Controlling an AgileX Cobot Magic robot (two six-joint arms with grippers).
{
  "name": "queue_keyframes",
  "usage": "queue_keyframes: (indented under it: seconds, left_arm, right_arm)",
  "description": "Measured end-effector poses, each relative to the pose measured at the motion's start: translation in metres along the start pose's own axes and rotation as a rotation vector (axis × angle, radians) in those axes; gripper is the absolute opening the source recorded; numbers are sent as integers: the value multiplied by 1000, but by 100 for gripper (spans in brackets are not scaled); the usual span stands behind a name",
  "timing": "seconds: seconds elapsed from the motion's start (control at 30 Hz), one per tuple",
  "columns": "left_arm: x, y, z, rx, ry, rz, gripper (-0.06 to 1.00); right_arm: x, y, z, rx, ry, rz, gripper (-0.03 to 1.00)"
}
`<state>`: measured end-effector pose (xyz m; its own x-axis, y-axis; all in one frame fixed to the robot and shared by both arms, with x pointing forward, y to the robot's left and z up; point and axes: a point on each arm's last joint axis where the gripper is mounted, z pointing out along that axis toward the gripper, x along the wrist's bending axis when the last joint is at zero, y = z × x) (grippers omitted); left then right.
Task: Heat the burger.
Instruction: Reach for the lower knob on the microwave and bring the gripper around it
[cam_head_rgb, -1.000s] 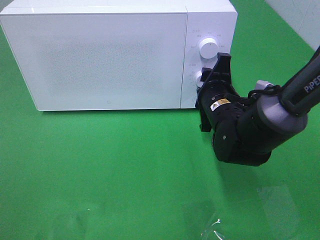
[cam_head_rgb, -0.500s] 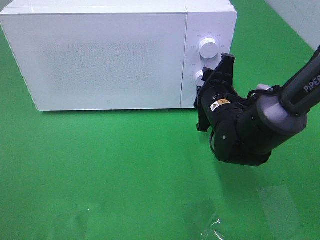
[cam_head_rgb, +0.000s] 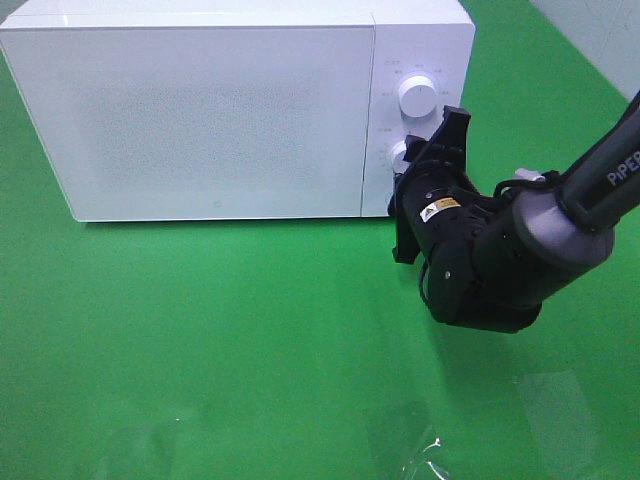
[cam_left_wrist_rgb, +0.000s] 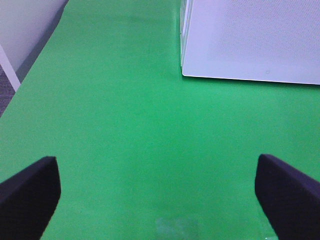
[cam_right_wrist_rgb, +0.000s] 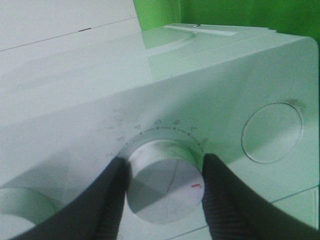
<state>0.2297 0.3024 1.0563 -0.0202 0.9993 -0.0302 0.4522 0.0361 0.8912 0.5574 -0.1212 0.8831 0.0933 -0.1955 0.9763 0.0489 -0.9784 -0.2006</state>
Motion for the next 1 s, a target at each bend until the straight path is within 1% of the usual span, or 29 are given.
queue_keyframes:
  seconds: [0.23,0.47,0.57,0.63,0.67,0.7,0.73,0.77,0.8,0.83,0.87,0.9,1.0]
  left_arm:
    - [0,0,0,0,0,0,98]
    - [0,0,0,0,0,0,98]
    - [0,0,0,0,0,0,98]
    - [0,0,0,0,0,0,98]
    - [0,0,0,0,0,0,98]
    - [0,0,0,0,0,0,98]
    - [0,0,0,0,0,0,98]
    - [0,0,0,0,0,0,98]
    - [0,0,0,0,0,0,98]
    - [0,0,0,0,0,0,98]
    - [0,0,0,0,0,0,98]
    - [0,0,0,0,0,0,98]
    - [0,0,0,0,0,0,98]
  right_arm:
    - [0,1,0,-14,0,-4,44]
    - [0,1,0,-56,0,-57,44]
    - [1,0,0,-58,0,-73,45]
    - [1,1,0,-65,-1,-87,50]
    - [1,1,0,-65,-1,-87,50]
    - [1,2,0,-78,-2,-95,56]
    - [1,2,0,-78,-2,-95,56]
    - [1,3,0,-81,-4,-110,62]
    - [1,3,0,-81,-4,-110,62]
    - [0,3,-1,-84,-7,-125,68]
    - [0,3,-1,-84,-7,-125,68]
    - [0,2,-1,-85,-7,-131,72]
    - [0,2,-1,-81,-6,-137,74]
